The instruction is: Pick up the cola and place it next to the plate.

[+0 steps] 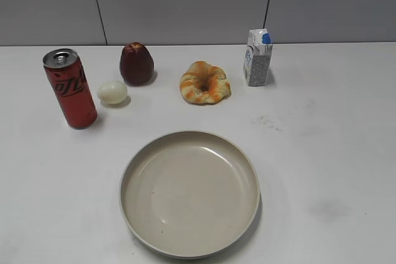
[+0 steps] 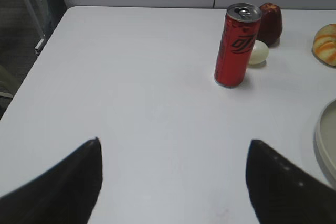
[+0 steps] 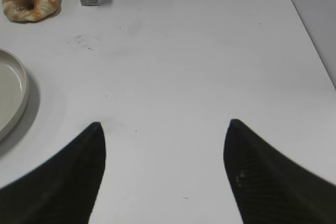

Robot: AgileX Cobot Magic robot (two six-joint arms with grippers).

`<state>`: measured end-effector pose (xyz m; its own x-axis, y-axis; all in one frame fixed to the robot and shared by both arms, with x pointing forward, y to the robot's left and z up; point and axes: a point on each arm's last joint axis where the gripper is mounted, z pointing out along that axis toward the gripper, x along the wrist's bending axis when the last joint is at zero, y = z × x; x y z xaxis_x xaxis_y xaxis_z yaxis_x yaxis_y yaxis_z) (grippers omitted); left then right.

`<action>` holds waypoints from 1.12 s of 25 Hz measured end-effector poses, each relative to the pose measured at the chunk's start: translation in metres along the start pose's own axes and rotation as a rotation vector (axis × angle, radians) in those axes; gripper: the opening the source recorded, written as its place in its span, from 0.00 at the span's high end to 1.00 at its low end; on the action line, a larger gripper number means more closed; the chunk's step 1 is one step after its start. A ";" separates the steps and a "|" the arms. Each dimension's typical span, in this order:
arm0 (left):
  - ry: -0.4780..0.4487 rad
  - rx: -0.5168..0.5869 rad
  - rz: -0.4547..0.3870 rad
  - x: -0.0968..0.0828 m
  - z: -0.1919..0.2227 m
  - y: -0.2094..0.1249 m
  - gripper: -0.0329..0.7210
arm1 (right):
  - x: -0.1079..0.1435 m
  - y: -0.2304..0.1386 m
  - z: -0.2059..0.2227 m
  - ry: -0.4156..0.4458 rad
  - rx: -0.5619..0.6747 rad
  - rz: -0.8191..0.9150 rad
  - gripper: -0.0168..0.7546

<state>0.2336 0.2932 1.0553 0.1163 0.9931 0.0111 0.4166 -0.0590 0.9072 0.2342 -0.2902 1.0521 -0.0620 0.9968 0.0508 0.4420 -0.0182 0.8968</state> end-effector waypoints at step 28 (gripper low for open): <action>0.019 -0.164 -0.029 0.011 0.062 0.076 0.17 | 0.000 0.000 0.000 0.000 0.000 0.000 0.28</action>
<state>0.3225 0.2935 1.0988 0.0886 0.9960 -0.0098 0.2669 -0.0143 0.9636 0.2342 -0.2902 1.0521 -0.0620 0.9968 0.0508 0.4420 -0.0182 0.8968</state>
